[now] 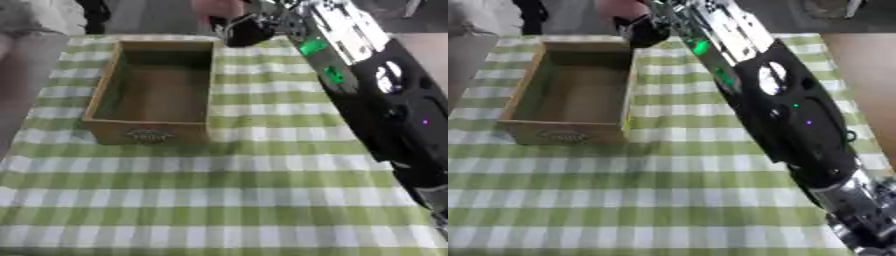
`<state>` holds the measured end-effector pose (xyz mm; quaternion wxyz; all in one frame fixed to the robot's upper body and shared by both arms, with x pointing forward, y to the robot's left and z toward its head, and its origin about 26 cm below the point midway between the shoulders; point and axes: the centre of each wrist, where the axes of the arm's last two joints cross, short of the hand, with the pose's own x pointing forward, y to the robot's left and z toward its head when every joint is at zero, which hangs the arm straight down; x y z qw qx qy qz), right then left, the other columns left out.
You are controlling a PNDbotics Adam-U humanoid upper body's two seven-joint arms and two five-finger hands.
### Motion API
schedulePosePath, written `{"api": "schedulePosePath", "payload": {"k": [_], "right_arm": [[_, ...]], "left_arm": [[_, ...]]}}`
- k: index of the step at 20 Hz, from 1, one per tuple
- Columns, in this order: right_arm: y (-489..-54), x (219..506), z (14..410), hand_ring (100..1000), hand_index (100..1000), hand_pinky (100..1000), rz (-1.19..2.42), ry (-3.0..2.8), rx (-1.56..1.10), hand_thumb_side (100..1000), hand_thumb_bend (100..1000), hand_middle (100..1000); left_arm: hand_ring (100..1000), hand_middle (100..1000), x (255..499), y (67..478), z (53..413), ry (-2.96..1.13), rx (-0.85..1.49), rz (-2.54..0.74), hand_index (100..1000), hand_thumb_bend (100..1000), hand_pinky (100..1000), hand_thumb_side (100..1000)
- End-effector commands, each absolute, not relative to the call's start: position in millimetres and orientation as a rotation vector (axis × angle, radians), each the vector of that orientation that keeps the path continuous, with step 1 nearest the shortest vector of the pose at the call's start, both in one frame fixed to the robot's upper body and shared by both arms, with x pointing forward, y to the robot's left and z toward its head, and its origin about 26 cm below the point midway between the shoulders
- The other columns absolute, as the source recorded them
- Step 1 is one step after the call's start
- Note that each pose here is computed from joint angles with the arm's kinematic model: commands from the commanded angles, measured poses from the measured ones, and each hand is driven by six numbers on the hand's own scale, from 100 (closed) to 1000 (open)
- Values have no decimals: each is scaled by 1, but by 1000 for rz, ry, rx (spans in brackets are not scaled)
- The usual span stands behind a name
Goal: Pick up objects on the table and place them in the box.
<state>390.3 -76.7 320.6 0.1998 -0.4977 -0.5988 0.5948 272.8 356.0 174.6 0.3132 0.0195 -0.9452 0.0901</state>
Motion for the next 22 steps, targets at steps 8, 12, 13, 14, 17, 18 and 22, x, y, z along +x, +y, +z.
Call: {"api": "schedulePosePath", "payload": {"k": [8, 12, 13, 14, 17, 18, 22], "right_arm": [[-4, 404, 296, 780, 647, 783, 1645, -1674, -1359, 367, 100, 510], [24, 406, 272, 781, 655, 783, 1630, -1635, -1319, 368, 100, 515], [30, 406, 267, 782, 657, 783, 1622, -1624, -1314, 367, 100, 517], [34, 407, 261, 784, 661, 784, 1615, -1612, -1316, 367, 100, 520], [43, 412, 246, 788, 662, 782, 1584, -1562, -1332, 361, 100, 522], [44, 414, 241, 788, 663, 782, 1569, -1546, -1341, 360, 100, 521], [48, 418, 229, 787, 667, 782, 1529, -1495, -1413, 360, 100, 520]], "left_arm": [[497, 546, 273, 352, 182, -2529, 15, 201, 813, 100, 554, 927], [496, 546, 272, 352, 182, -2529, 13, 201, 813, 100, 551, 928], [496, 546, 272, 352, 182, -2529, 13, 201, 813, 100, 550, 928], [496, 546, 272, 352, 182, -2529, 12, 201, 813, 100, 550, 927], [496, 546, 273, 351, 182, -2530, 8, 200, 813, 100, 549, 927], [496, 546, 273, 351, 182, -2530, 7, 200, 813, 100, 549, 927], [496, 546, 273, 351, 182, -2531, 4, 201, 813, 100, 549, 926]]}}
